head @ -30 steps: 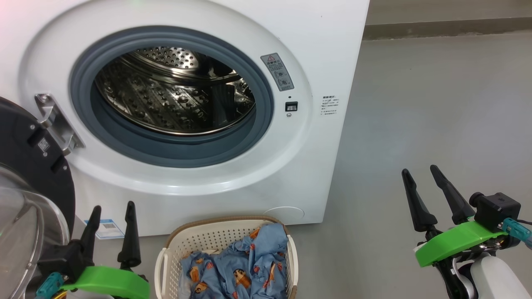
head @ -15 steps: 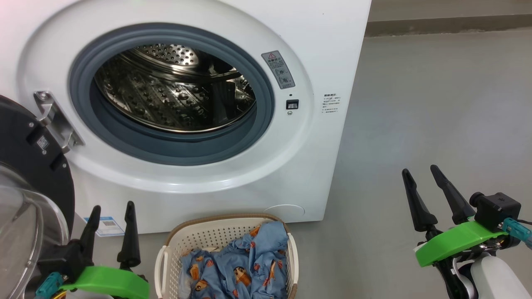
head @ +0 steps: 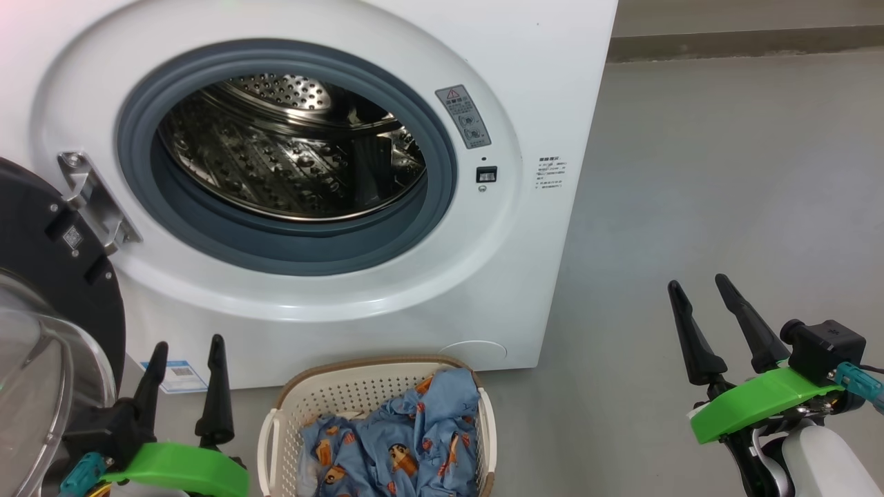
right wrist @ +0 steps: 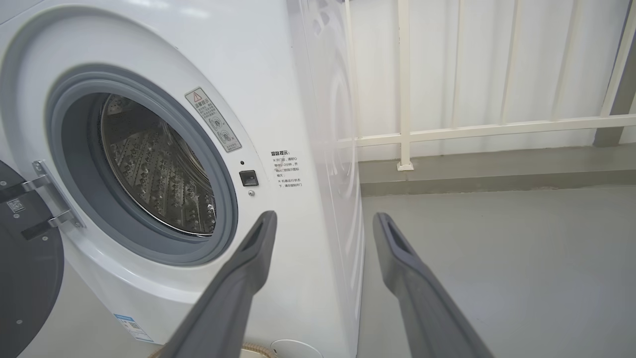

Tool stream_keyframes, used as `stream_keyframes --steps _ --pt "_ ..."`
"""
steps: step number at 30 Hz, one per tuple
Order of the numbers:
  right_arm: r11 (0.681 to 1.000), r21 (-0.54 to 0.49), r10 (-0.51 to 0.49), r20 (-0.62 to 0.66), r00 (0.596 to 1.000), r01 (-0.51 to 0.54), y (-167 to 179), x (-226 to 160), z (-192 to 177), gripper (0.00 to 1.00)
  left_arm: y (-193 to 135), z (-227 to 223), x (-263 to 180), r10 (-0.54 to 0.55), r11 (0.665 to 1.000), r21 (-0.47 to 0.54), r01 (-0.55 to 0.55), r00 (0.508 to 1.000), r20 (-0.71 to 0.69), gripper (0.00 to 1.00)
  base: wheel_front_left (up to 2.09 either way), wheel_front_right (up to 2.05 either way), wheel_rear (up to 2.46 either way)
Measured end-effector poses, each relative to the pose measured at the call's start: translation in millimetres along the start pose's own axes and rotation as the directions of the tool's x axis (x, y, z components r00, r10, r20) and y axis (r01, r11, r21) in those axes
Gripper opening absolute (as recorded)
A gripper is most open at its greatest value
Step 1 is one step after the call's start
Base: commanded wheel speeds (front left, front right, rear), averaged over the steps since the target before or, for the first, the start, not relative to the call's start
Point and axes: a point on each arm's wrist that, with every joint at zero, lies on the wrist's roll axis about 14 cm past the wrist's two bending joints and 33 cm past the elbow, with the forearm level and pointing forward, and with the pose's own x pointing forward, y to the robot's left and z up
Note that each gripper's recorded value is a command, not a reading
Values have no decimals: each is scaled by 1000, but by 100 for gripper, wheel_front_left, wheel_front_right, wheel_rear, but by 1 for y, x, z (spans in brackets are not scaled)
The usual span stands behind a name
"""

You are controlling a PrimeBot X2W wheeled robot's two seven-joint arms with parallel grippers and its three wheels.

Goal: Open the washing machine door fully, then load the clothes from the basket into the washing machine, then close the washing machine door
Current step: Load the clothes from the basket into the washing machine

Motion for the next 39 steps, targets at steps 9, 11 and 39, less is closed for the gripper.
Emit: stream_keyframes --steps 9,11,39 --pt "1000 1 1 -4 1000 -1 0 1 -2 100 1 -1 0 3 1000 0 -3 1000 -3 100 0 0 0" --pt "1000 1 1 -5 1000 -1 0 1 -2 100 1 -1 0 4 1000 0 -4 1000 -4 100 0 0 0" --pt "1000 9 -20 -56 998 20 -8 4 -22 100 3 -25 6 5 1000 -8 -5 998 -69 100 0 0 0"
